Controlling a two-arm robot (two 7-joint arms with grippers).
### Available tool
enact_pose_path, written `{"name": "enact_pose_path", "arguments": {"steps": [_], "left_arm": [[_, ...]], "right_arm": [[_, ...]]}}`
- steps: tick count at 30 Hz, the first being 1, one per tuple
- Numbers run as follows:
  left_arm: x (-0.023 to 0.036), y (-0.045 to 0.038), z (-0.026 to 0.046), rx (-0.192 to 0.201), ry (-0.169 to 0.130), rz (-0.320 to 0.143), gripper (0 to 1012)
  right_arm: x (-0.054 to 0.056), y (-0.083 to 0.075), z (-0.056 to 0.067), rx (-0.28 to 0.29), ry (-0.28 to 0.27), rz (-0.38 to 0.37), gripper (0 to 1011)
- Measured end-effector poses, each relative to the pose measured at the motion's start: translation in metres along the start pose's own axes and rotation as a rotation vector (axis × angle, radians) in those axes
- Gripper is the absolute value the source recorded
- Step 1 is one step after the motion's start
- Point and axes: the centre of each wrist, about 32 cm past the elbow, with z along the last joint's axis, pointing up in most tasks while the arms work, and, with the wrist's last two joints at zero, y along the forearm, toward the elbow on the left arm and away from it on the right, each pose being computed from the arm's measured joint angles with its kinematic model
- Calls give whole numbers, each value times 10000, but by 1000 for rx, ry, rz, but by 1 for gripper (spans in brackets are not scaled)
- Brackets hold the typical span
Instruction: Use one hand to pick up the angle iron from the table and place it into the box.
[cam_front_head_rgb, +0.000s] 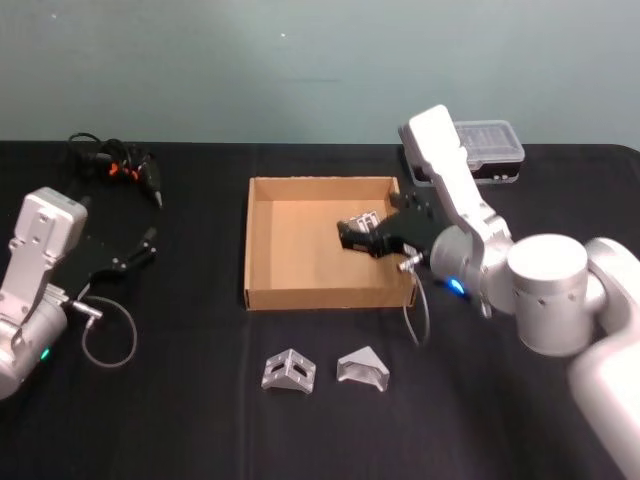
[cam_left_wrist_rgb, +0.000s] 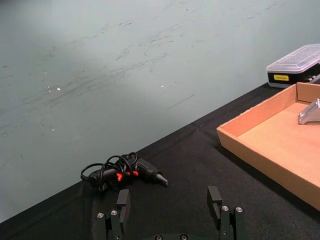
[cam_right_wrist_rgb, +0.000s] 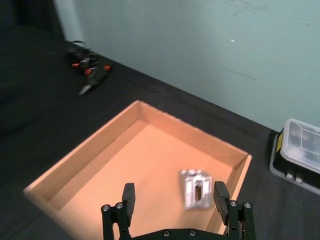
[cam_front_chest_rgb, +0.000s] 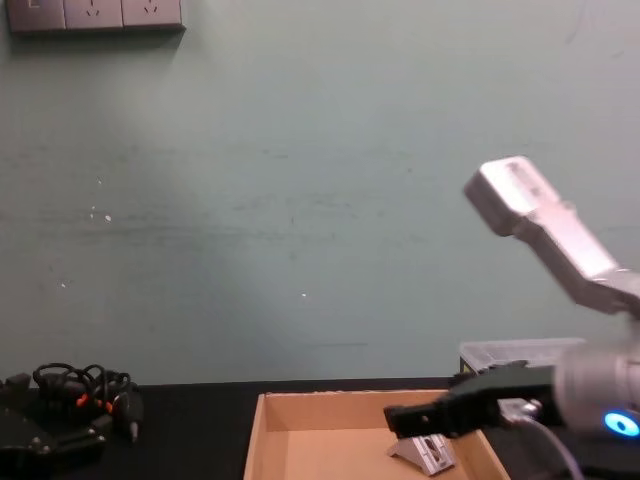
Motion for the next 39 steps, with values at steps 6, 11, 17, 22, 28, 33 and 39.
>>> {"name": "enact_pose_path", "arguments": {"steps": [6, 11, 17, 22, 28, 33, 39], "left_arm": [[0, 0, 0, 0, 0, 0, 1011], [0, 0, 0, 0, 0, 0, 1011], [0, 0, 0, 0, 0, 0, 1011], [0, 0, 0, 0, 0, 0, 1011], [0, 0, 0, 0, 0, 0, 1011], [0, 0, 0, 0, 0, 0, 1011], [0, 0, 0, 0, 0, 0, 1011]], "right_arm": [[-64, -492, -110, 17, -21, 56, 1000], [-63, -811, -203, 26, -14, 92, 1000], [-59, -1139, -352, 66, 0, 186, 1000], [-102, -1279, -478, 96, 3, 263, 1002], [-170, -1324, -616, 82, 2, 326, 1000], [-199, -1280, -712, 55, -3, 334, 1000], [-223, -1181, -788, 35, -19, 329, 1000]]}}
